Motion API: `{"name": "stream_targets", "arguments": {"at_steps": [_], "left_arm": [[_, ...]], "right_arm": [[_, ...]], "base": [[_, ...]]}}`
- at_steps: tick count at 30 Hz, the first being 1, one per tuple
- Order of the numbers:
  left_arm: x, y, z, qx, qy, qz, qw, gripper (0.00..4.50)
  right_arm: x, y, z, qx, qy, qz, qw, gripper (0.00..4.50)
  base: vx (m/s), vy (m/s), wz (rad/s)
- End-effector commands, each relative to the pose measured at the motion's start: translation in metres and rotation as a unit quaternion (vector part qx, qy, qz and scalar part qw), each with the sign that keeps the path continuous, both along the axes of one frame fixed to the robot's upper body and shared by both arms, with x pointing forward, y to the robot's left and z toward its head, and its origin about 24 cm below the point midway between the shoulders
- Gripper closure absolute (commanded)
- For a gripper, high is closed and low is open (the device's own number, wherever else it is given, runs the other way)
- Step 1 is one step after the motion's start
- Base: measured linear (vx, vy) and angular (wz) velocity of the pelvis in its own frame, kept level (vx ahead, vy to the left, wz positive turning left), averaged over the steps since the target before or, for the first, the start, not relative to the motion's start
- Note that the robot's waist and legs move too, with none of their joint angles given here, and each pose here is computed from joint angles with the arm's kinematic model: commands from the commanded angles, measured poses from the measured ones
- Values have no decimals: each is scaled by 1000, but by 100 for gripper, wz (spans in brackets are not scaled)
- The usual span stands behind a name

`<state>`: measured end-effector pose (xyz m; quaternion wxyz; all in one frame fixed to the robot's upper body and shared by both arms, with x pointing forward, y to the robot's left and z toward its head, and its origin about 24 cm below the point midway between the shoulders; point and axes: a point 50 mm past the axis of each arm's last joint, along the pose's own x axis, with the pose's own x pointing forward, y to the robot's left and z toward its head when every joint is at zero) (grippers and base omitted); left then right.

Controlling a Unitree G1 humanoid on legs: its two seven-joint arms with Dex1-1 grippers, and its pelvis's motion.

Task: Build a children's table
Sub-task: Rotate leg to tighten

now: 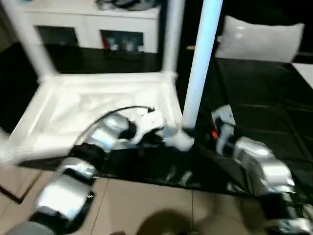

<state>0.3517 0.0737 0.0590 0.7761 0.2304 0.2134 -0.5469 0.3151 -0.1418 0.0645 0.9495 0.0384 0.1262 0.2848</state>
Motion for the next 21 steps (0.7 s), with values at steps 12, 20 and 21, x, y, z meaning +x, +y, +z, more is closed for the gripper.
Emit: {"name": "stream_targets", "arguments": {"at_steps": [12, 20, 21], "left_arm": [[3, -16, 12, -22, -41, 3, 999, 450], [-5, 9, 9, 13, -28, -99, 995, 450], [-6, 10, 9, 14, -27, -102, 994, 450]], "right_arm": [[5, 17, 8, 12, -42, -10, 999, 135], [-8, -19, 9, -16, -58, 128, 990, 70], [-8, -20, 10, -16, -58, 131, 990, 62]], "base": [[0, 0, 0], [0, 0, 0], [0, 0, 0]]}}
